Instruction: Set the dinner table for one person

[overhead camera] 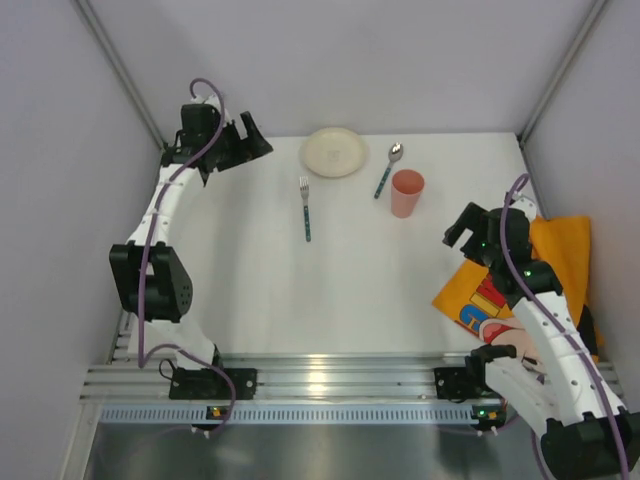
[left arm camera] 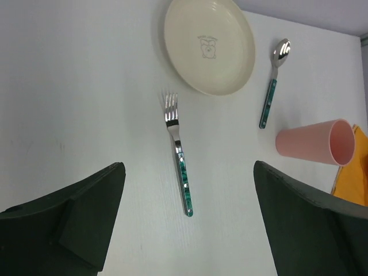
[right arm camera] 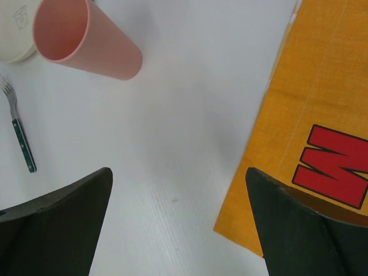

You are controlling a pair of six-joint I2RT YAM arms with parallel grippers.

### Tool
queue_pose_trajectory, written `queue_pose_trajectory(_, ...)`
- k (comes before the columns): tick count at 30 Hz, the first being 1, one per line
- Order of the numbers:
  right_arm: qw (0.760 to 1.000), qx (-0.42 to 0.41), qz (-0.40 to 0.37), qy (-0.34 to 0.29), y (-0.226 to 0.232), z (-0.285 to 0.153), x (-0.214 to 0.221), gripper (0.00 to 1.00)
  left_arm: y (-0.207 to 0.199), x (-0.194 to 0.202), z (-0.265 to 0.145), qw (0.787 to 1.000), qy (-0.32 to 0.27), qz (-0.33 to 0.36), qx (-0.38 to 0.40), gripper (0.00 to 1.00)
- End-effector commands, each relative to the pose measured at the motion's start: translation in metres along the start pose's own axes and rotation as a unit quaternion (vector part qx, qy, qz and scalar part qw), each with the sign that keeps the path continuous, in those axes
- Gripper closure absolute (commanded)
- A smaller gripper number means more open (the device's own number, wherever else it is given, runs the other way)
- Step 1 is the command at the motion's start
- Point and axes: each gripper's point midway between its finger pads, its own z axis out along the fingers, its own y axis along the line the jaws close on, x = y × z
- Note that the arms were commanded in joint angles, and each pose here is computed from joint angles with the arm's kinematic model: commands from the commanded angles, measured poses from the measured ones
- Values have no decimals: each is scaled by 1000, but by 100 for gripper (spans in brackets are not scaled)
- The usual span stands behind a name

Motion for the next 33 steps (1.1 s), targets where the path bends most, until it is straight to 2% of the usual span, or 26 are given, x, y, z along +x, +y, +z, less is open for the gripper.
queue_pose_trajectory(1, 1000, 17, -14, -4, -6, -9, -3, 0, -6, -47, -55, 990, -128, -19, -48, 2)
queue_pose_trajectory(2, 1000, 25, -8, -5, -9, -10, -3, 0, 22, -9, -40, 990, -98, -75, -76, 2)
queue_pose_trajectory(3, 1000, 30, -8, -7, -11, -10, -4, 0, 37, 5, -37, 985, -86, -121, -84, 2)
queue_pose_trajectory(4, 999, 38, -10, -17, -14, -11, -8, 0, 49, 28, -31, 981, -27, -189, -39, 2)
queue_pose_trajectory(5, 998, 46, -21, -24, -17, -12, -12, 0, 42, 43, -29, 971, 16, -238, -12, 2)
queue_pose_trajectory(6, 998, 54, -23, -29, -19, -14, -15, 0, 41, 55, -25, 969, 37, -242, -18, 2)
queue_pose_trajectory(7, 997, 72, -26, -30, -24, -15, -17, 0, 41, 69, -25, 973, 26, -217, -67, 2)
queue_pose_trajectory(9, 996, 80, -35, -2, -26, -10, -10, 0, 32, 76, -37, 982, -14, -149, -117, 2)
queue_pose_trajectory(10, 997, 53, -48, 43, -18, -7, 4, 0, 17, 88, -53, 986, -38, -123, -110, 2)
queue_pose_trajectory(12, 987, 76, -73, 123, -26, 11, 34, 0, 2, 84, -65, 984, -75, -140, -77, 1)
queue_pose_trajectory(13, 975, 109, -82, 176, -40, 20, 58, 0, -7, 88, -74, 985, -71, -144, -60, 1)
queue_pose_trajectory(16, 954, 120, -76, 264, -45, 30, 94, 0, -26, 117, -92, 990, 6, -124, -63, 1)
queue_pose_trajectory(19, 943, 140, -71, 292, -50, 35, 105, 0, -33, 137, -117, 993, 28, -96, -68, 2)
queue_pose_trajectory(20, 938, 160, -71, 299, -55, 37, 108, 0, -38, 133, -133, 994, 9, -91, -57, 2)
queue_pose_trajectory(21, 936, 163, -71, 304, -57, 39, 111, 0, -34, 139, -132, 994, 16, -92, -63, 1)
queue_pose_trajectory(26, 919, 222, -75, 318, -80, 42, 125, 0, -33, 143, -167, 996, -26, -72, -53, 2)
queue_pose_trajectory(28, 913, 221, -65, 335, -86, 43, 144, 7, -32, 139, -176, 996, -34, -54, -57, 2)
queue_pose_trajectory(29, 912, 217, -60, 342, -86, 43, 151, 17, -28, 143, -180, 996, -25, -48, -70, 2)
queue_pose_trajectory(33, 905, 215, -29, 366, -97, 37, 188, 44, -19, 135, -196, 994, -44, -18, -101, 1)
